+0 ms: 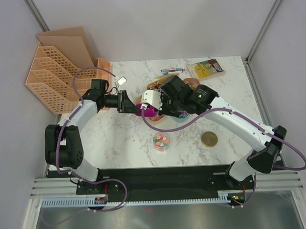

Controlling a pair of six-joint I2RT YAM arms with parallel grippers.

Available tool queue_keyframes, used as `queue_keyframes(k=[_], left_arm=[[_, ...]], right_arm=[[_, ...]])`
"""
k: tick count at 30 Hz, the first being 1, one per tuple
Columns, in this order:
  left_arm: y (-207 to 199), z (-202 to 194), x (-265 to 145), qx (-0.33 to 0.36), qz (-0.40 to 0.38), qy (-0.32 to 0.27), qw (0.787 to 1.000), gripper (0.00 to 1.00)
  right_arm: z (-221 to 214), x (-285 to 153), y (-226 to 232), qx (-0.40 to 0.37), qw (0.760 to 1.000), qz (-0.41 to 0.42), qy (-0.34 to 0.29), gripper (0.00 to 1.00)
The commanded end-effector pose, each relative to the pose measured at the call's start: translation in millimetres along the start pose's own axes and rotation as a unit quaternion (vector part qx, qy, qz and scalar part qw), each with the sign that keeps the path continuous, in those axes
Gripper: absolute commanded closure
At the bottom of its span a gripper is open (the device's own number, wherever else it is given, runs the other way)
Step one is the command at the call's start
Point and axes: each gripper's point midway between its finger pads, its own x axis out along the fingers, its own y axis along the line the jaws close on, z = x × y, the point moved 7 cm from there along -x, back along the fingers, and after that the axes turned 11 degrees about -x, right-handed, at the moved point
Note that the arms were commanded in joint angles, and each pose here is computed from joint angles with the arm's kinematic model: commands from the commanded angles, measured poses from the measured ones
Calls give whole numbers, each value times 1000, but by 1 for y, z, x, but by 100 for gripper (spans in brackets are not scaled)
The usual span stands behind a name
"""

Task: Pack the candies
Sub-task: Adjust the spatula.

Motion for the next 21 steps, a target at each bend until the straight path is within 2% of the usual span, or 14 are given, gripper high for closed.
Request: queue_keyframes(k=[1, 4, 8, 13, 15, 18, 21], left_arm=[[-10, 12, 2, 2, -49, 5, 999, 60], [-13, 11, 2, -2, -76, 13, 997, 98], [-19, 7, 0, -2, -121, 30, 992, 98], [-26, 4, -4, -2, -162, 46, 986, 98], [-26, 4, -4, 1, -162, 46, 986, 98], [-26, 4, -4, 2, -161, 45, 986, 98], [-25, 6, -4, 1, -159, 44, 986, 98]], right_arm=[[17, -6, -6, 6, 999, -8, -40, 100], [15, -4, 0, 2, 999, 1, -36, 100], [9, -1, 7, 3, 1000, 9, -27, 100], [-1, -6, 10, 11, 1000, -10, -15, 62], [-7, -10, 14, 13, 1000, -11, -15, 55], [-17, -12, 18, 19, 1000, -19, -1, 51], [-22, -14, 17, 23, 999, -25, 3, 52]])
